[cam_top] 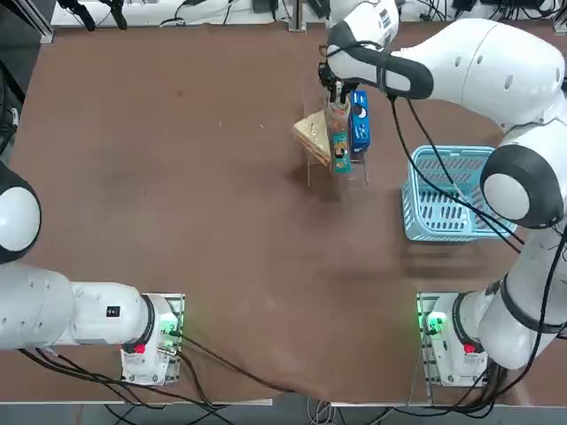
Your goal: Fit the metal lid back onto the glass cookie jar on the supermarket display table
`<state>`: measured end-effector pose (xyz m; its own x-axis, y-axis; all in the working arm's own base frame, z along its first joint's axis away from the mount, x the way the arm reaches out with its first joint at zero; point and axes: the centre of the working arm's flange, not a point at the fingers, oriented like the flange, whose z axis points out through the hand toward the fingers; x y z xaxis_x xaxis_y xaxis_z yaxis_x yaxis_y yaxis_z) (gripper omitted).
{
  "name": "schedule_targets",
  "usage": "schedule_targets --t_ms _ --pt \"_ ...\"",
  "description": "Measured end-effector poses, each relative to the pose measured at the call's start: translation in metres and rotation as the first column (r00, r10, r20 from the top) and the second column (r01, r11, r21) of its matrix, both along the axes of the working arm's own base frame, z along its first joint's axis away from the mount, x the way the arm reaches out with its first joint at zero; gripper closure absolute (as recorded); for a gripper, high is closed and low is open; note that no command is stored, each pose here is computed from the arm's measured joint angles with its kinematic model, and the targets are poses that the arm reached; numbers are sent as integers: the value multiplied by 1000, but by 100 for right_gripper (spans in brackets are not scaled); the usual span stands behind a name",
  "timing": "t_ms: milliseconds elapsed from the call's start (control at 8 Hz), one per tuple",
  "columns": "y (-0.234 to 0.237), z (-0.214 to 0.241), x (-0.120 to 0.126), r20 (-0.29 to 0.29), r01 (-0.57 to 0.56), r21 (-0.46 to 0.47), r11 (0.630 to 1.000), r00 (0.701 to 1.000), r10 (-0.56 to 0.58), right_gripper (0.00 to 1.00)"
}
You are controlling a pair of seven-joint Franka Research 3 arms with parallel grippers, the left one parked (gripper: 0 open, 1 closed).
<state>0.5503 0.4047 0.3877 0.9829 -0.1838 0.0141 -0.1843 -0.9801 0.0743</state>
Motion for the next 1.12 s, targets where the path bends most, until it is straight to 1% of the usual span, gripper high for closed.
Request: schedule_targets --t_ms 375,1125 --pt "4 -8 1 13 -7 8 1000 1000 7 73" --pt "5 -10 -1 11 -10 7 1000 1000 10 73"
